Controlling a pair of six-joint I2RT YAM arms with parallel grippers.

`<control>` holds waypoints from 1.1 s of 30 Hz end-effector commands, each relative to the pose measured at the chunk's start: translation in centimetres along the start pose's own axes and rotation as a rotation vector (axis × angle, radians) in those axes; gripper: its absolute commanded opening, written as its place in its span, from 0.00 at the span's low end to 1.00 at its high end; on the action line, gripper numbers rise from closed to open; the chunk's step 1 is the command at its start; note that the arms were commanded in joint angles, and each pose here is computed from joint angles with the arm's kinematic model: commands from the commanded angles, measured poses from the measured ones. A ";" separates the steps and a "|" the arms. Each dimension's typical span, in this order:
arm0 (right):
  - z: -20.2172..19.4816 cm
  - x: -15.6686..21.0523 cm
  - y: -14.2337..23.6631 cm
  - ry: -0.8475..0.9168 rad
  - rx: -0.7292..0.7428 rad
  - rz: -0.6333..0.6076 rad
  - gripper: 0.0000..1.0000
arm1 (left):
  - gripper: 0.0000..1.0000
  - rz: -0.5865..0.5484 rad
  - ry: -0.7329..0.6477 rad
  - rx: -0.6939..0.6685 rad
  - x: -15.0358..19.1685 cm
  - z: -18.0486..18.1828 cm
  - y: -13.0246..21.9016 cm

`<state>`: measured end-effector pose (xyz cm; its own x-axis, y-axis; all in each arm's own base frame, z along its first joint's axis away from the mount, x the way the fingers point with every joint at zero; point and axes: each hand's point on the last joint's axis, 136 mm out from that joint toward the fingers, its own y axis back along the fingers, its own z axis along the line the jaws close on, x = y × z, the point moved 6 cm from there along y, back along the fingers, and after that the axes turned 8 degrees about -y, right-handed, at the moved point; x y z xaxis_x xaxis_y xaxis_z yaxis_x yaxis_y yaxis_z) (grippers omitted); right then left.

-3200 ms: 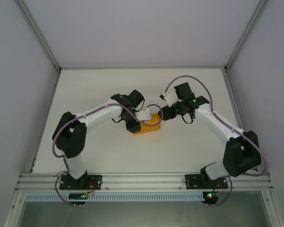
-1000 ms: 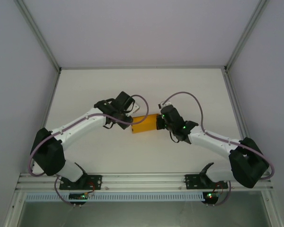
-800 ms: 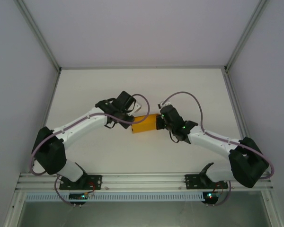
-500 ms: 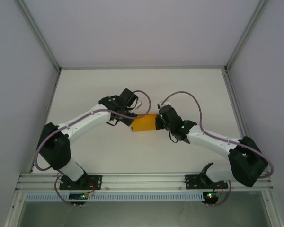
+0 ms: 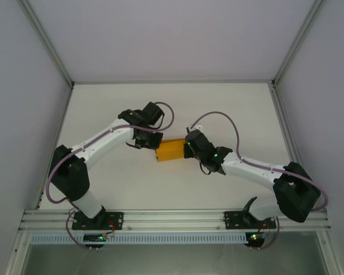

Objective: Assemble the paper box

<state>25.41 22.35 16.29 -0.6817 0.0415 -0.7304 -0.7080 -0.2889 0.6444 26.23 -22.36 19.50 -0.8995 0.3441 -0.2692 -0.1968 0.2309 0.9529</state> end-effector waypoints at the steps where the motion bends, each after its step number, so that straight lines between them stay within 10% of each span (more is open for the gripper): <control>1: -1.9 5.5 -0.7 0.057 0.078 0.236 0.00 | 0.00 0.036 0.116 0.091 0.1 -0.9 -1.2; 19: -3.0 8.1 -1.6 0.177 0.034 0.114 0.05 | 0.00 -0.006 0.014 -0.081 8.4 0.2 -9.5; 33: -2.0 -2.8 5.1 -0.072 -0.229 -0.059 0.88 | 0.00 -0.034 -0.052 -0.087 8.6 -0.2 -9.1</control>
<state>23.88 19.05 18.69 -0.6449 0.0709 -0.7610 -0.7119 -0.4181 0.5643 25.51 -24.35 15.70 -0.7371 0.2093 -0.6426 -0.5738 0.3086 0.7586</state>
